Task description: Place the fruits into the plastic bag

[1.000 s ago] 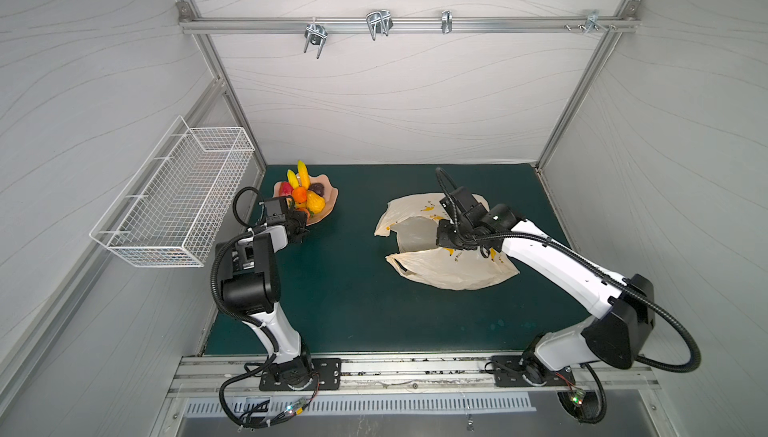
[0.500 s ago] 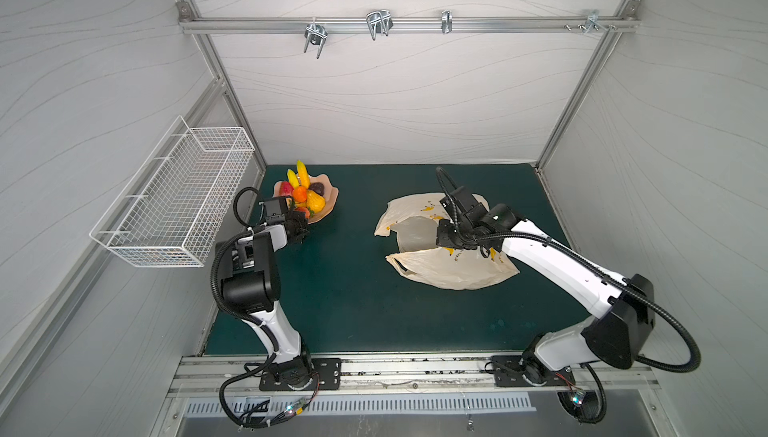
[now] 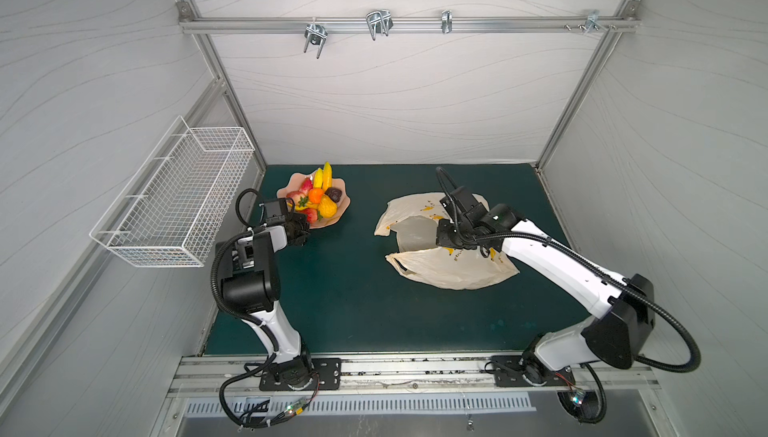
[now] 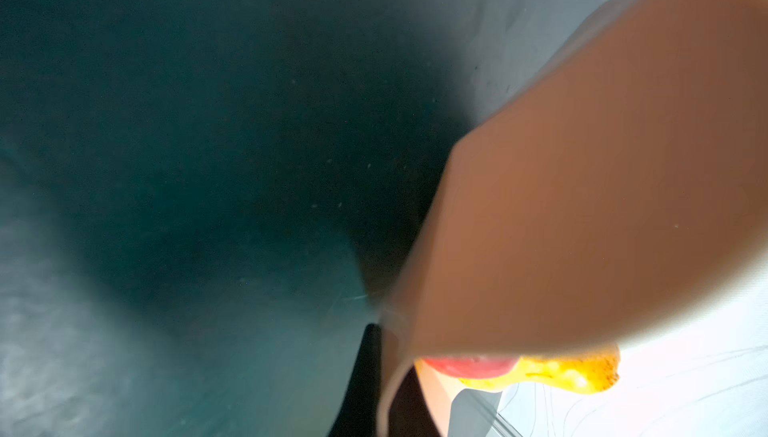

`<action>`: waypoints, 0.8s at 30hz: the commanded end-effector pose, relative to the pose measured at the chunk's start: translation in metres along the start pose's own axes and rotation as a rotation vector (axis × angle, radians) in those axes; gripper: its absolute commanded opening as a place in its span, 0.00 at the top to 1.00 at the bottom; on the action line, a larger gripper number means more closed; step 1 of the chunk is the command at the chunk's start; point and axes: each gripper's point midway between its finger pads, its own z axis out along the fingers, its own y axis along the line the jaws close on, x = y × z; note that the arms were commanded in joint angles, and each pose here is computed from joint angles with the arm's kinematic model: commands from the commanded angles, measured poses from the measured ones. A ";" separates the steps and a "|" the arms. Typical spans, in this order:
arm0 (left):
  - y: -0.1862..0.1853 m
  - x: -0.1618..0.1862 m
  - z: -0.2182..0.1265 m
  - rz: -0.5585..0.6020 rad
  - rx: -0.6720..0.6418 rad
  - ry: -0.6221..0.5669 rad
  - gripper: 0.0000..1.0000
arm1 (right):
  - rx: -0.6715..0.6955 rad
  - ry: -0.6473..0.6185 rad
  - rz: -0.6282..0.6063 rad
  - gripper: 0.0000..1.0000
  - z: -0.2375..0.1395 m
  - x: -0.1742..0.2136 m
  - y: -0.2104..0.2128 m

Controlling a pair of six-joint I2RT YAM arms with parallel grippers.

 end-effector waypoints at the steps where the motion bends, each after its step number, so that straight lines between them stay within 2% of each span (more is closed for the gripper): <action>1: -0.005 0.006 -0.006 0.032 0.038 0.027 1.00 | 0.008 -0.006 0.001 1.00 -0.005 -0.002 -0.003; 6: 0.000 0.025 -0.012 0.086 0.027 0.081 1.00 | 0.026 0.000 0.014 1.00 -0.006 -0.001 -0.010; 14: 0.018 0.074 -0.024 0.177 -0.010 0.177 1.00 | 0.075 -0.036 -0.007 1.00 -0.018 -0.010 -0.025; 24: 0.048 0.107 -0.057 0.203 -0.036 0.244 1.00 | 0.089 -0.038 0.045 1.00 -0.023 -0.002 -0.038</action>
